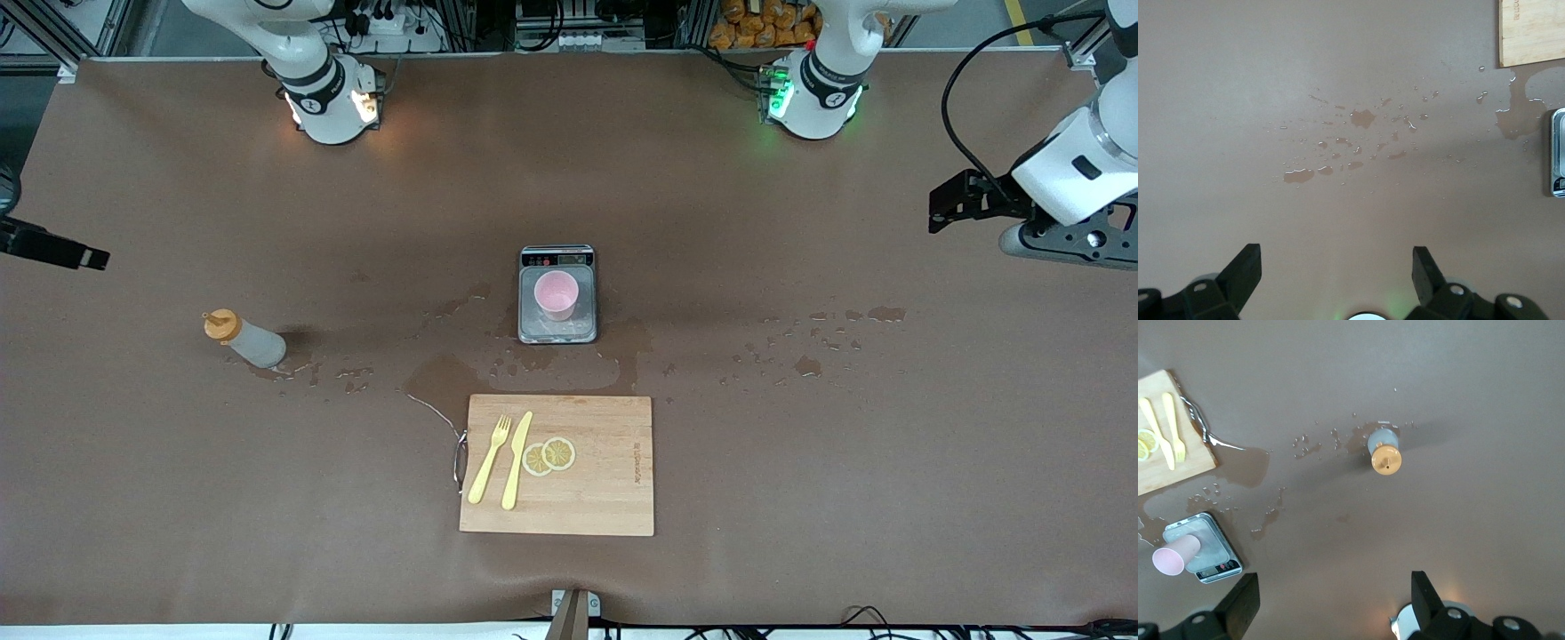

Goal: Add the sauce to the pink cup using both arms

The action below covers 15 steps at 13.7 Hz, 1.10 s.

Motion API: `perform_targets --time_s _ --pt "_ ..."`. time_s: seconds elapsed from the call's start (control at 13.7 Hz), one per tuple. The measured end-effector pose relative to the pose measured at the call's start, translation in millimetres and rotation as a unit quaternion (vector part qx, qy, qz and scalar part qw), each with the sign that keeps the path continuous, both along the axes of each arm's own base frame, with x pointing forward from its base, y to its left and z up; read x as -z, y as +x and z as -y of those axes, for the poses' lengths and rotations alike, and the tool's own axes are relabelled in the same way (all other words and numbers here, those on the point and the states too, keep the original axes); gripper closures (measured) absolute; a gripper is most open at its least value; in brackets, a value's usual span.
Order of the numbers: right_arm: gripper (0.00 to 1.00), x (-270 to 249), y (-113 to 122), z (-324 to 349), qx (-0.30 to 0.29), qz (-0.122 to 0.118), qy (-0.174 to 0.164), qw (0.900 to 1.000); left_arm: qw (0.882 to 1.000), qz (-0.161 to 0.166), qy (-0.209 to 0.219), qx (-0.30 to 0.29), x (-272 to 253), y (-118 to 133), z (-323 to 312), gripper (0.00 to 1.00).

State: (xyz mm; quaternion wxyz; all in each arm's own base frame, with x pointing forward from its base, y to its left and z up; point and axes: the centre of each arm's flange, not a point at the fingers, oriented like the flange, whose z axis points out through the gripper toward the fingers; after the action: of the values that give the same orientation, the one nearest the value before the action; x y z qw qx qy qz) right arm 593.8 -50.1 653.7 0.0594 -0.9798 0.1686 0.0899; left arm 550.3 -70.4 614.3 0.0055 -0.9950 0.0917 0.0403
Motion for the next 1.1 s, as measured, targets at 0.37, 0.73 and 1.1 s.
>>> perform_targets --time_s 0.37,0.73,1.1 --pt "0.00 -1 -24 -19 -0.020 0.065 -0.016 0.998 1.000 0.000 0.000 0.001 0 0 1 0.00" --pt "0.00 17 -37 -22 -0.019 0.075 -0.018 0.997 1.000 0.000 0.000 0.001 0 0 1 0.00" --pt "0.00 22 -35 -22 -0.026 0.078 -0.042 0.996 1.000 0.000 0.000 0.001 0 0 1 0.00"
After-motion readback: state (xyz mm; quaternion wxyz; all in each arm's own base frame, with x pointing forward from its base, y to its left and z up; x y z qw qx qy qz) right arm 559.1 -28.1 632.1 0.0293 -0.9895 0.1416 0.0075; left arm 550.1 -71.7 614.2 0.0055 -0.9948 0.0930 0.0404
